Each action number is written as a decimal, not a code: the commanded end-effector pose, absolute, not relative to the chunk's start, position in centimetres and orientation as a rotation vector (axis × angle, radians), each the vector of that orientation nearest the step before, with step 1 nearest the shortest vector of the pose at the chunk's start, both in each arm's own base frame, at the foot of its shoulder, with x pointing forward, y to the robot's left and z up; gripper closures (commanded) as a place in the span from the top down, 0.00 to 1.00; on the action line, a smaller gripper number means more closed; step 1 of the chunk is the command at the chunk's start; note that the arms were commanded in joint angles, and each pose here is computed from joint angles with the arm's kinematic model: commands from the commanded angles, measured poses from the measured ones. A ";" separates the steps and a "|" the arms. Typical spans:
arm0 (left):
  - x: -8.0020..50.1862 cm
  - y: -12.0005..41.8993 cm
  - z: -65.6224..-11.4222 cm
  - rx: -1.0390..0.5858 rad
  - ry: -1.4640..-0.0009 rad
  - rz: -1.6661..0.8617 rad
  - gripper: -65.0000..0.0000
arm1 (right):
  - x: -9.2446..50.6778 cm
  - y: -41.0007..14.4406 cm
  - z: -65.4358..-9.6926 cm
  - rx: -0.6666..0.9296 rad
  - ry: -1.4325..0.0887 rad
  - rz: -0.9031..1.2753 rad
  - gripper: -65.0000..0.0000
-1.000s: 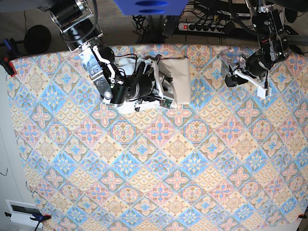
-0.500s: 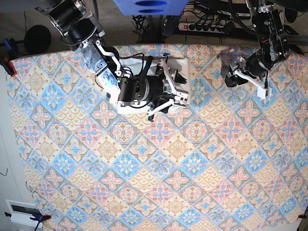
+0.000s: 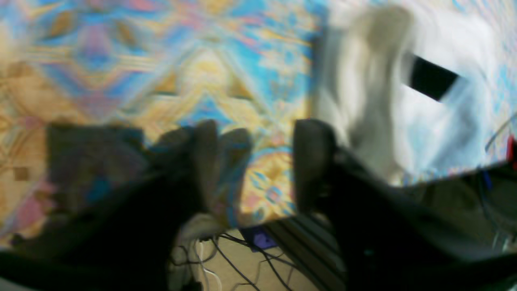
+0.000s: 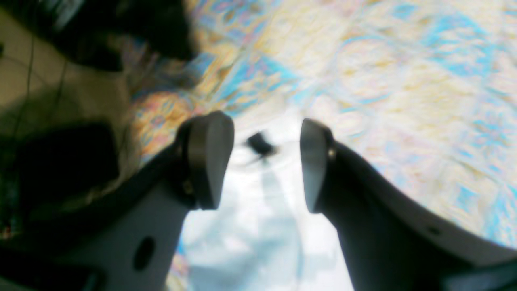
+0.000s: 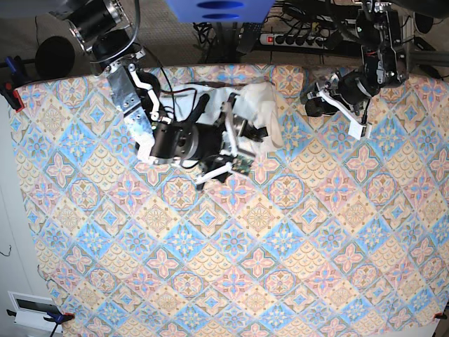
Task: Fold the T-shirt properly
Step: 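Grasp the bundle with both grippers and fold it over once more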
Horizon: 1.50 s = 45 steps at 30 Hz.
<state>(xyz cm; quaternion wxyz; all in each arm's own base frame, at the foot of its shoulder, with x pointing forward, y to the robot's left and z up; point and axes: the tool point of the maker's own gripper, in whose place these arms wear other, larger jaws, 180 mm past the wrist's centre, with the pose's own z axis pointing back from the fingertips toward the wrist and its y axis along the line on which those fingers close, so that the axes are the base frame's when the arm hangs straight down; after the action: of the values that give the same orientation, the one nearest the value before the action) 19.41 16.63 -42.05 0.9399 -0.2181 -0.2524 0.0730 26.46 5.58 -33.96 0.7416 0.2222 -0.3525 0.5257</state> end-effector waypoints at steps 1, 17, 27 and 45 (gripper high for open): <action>19.8 16.0 -41.0 -0.454 -0.546 0.111 0.24 | 27.8 5.0 -32.6 0.473 -0.827 1.131 0.44; 17.5 7.2 -38.7 -0.613 -0.522 -0.085 0.00 | 34.1 -3.6 -35.9 0.341 -0.740 0.894 0.00; 18.2 4.3 -41.3 -0.540 -0.505 -0.186 0.00 | 36.5 -4.2 -40.1 0.367 -0.619 0.836 0.00; 22.7 8.5 -48.0 -0.337 -0.491 -0.233 0.00 | 28.9 -7.5 -47.5 0.201 -0.365 1.005 0.00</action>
<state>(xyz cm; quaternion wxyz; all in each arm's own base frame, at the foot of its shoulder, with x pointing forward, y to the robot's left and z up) 21.67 7.23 -48.06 0.9457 -0.1979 -0.2306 -0.1151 27.96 -7.13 -48.08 0.8571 0.1078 -0.1690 0.4746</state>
